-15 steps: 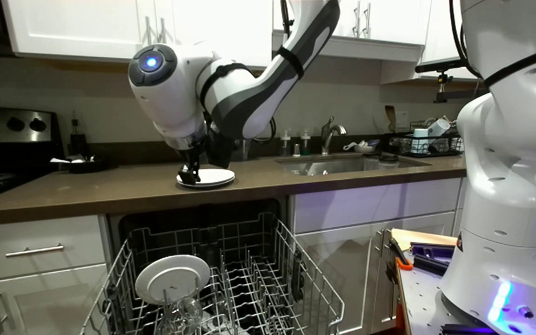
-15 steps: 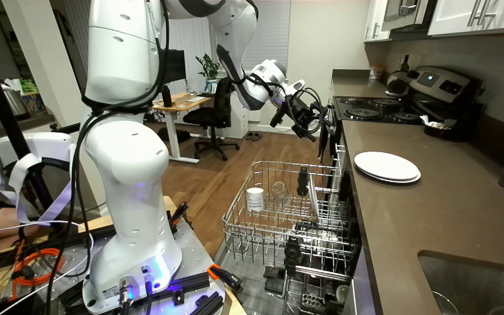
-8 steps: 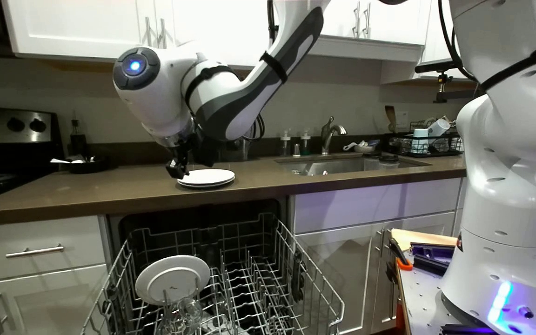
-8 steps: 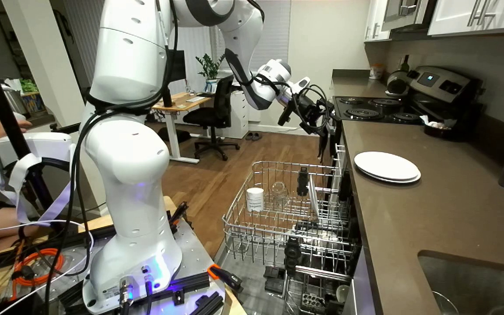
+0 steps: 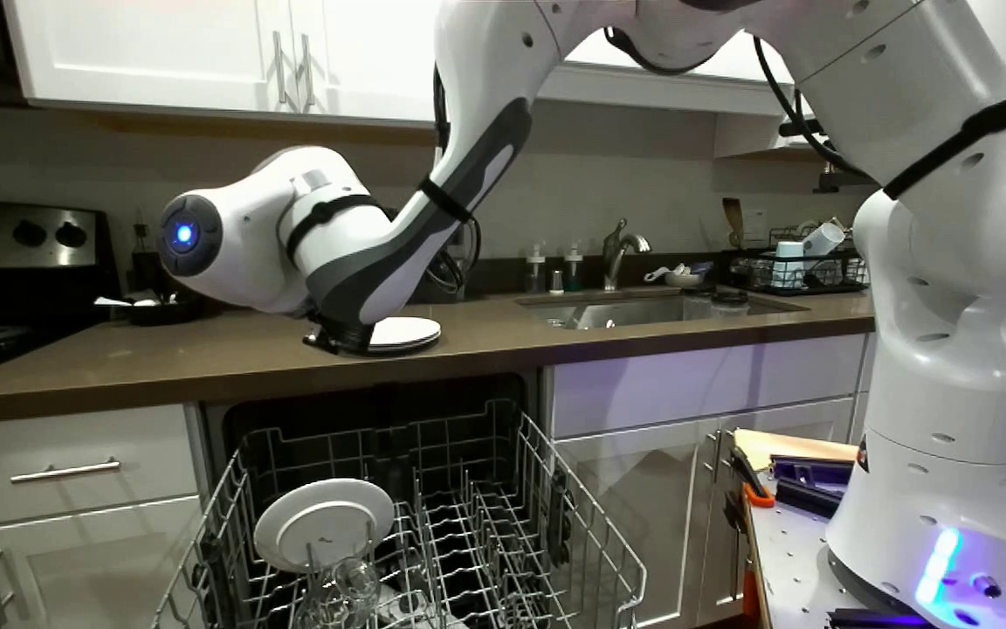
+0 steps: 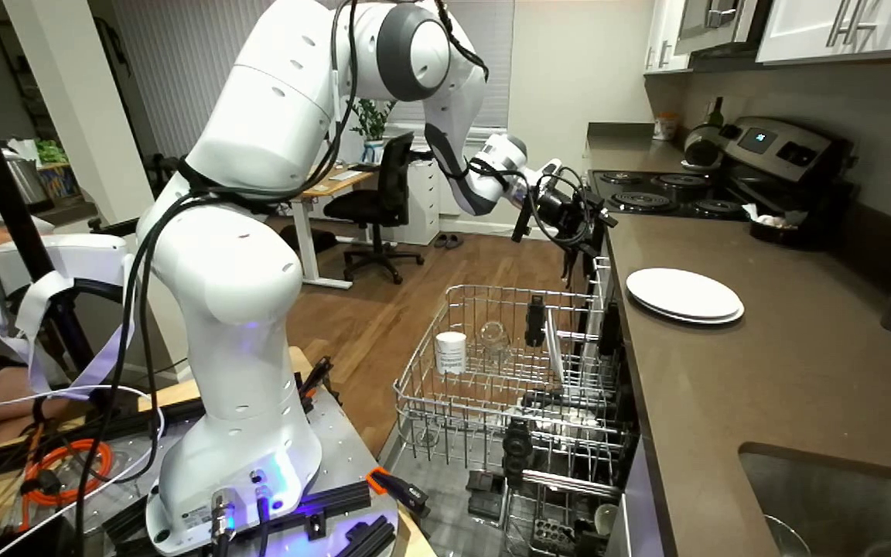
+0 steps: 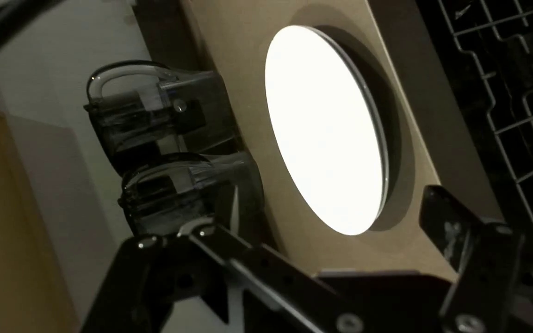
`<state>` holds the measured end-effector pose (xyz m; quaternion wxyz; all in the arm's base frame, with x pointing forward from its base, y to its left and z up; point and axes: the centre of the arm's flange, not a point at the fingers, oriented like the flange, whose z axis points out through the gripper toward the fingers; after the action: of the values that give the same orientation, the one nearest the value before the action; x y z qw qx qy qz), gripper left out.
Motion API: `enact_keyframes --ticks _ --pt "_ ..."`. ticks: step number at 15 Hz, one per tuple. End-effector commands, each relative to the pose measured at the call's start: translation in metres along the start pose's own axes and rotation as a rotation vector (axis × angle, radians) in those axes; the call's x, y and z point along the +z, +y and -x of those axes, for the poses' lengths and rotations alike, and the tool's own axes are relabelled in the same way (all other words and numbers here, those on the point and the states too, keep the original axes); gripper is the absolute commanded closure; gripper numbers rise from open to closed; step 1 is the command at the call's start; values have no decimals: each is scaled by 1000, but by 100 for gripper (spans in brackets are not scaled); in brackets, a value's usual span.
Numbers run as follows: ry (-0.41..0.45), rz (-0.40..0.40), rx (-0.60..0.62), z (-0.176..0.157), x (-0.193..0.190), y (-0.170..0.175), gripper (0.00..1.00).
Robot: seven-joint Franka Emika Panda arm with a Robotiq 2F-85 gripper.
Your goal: Pick up the white plate from the countertop and put it in the dishwasher
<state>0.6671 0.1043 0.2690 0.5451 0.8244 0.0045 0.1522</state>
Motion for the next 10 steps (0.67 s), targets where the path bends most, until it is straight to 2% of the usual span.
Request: enact_keyframes --ticks 1,6,10 --pt "-98 10 -24 -21 22 0 0" --pt "-153 -54 -162 -28 60 15 0" --pt "-178 -90 -258 -31 75 22 0"
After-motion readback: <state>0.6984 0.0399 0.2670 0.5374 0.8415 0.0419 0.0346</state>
